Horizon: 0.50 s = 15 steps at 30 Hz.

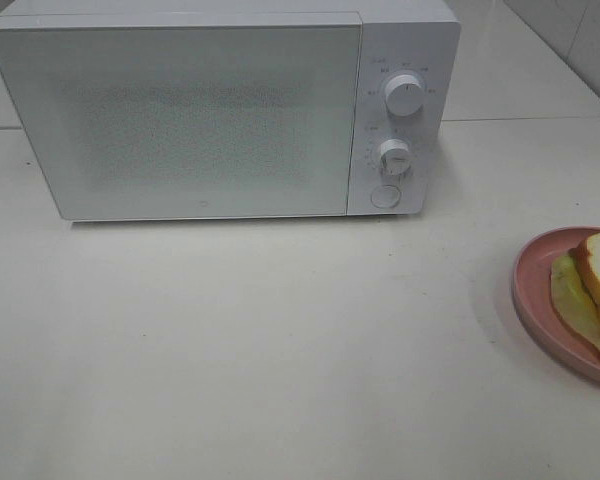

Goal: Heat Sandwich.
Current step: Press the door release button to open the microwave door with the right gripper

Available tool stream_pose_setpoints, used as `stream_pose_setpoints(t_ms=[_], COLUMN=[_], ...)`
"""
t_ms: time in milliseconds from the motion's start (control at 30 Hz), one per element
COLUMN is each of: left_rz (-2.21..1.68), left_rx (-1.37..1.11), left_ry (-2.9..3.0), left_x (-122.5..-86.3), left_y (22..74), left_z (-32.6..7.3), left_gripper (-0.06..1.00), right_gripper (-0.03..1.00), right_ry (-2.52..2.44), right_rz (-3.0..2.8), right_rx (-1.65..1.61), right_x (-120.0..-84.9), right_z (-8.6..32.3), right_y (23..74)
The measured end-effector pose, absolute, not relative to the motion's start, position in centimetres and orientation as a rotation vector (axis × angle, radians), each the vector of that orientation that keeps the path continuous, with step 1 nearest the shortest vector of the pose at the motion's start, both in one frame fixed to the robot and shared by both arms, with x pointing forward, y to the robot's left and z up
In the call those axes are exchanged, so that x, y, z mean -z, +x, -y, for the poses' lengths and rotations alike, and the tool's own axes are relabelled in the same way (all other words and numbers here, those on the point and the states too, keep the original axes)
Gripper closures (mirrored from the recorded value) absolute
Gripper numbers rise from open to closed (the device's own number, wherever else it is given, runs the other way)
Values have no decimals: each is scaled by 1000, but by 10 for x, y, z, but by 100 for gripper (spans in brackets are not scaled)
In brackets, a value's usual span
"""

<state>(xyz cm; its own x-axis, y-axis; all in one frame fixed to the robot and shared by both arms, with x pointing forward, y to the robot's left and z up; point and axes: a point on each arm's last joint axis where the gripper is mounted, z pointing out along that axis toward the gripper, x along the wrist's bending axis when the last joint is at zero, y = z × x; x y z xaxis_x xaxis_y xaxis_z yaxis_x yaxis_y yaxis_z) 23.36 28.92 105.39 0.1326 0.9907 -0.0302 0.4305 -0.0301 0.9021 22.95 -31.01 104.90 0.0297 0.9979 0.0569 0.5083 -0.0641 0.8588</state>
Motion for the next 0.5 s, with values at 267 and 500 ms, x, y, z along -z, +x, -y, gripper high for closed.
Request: stream_pose_setpoints(t_ms=[267, 500], left_rz=[-1418, -1418], left_rx=[-860, -860], left_ry=[1589, 1589], left_x=[-1054, -1054], left_y=[234, 234], left_z=[-289, -289], left_gripper=[-5, -5], right_gripper=[21, 21], right_ry=[1649, 1649], right_rz=[-1550, -1550], right_rx=[-944, -944], right_x=[-1049, -1049], right_z=[310, 310], right_y=[230, 230])
